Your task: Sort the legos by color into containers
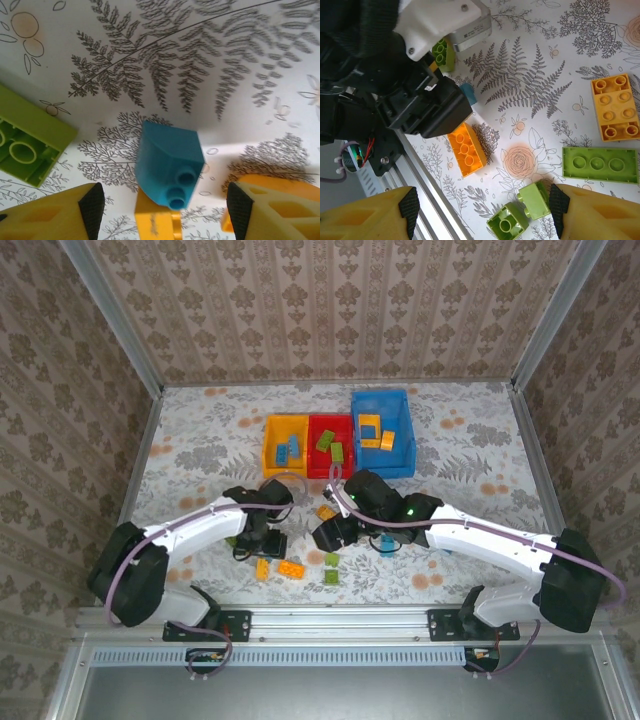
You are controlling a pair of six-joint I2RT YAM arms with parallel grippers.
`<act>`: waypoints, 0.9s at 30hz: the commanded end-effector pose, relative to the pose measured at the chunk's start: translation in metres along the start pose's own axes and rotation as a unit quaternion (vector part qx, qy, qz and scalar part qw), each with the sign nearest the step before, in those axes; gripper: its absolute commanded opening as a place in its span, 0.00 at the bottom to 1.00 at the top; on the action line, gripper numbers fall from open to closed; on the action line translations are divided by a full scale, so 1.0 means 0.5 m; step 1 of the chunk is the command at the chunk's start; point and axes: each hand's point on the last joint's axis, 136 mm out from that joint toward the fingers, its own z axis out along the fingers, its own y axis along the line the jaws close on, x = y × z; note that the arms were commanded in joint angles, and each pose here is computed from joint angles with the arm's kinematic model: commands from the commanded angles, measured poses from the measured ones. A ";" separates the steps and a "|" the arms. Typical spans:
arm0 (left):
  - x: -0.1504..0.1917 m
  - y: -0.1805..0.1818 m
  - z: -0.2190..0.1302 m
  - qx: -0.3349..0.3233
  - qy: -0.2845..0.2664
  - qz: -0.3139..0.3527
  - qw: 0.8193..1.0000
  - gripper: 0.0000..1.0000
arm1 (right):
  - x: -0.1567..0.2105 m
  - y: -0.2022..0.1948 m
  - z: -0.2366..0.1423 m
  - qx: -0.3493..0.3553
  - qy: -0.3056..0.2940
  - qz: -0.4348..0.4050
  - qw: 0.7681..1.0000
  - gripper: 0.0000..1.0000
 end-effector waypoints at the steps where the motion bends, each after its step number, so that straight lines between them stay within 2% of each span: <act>1: -0.014 -0.006 0.011 0.005 0.003 0.018 1.000 0.64 | -0.025 0.023 -0.010 -0.019 -0.022 -0.005 1.000 0.73; 5: -0.018 -0.016 0.028 0.012 0.016 0.016 1.000 0.56 | -0.023 0.020 -0.011 -0.016 -0.022 -0.003 1.000 0.73; 8: -0.015 -0.017 0.040 0.011 0.023 0.010 1.000 0.54 | -0.022 0.019 -0.012 -0.014 -0.022 -0.003 1.000 0.73; 19: -0.047 -0.027 0.055 0.006 0.013 0.017 1.000 0.35 | -0.025 0.015 -0.011 -0.010 -0.022 -0.004 1.000 0.73; 23: -0.081 -0.033 0.019 0.003 -0.018 0.020 1.000 0.34 | -0.035 0.006 -0.022 -0.001 -0.034 -0.001 0.999 0.72; 27: -0.150 -0.045 -0.069 0.005 -0.070 0.026 0.997 0.33 | -0.079 -0.026 -0.057 0.028 -0.079 0.015 0.996 0.72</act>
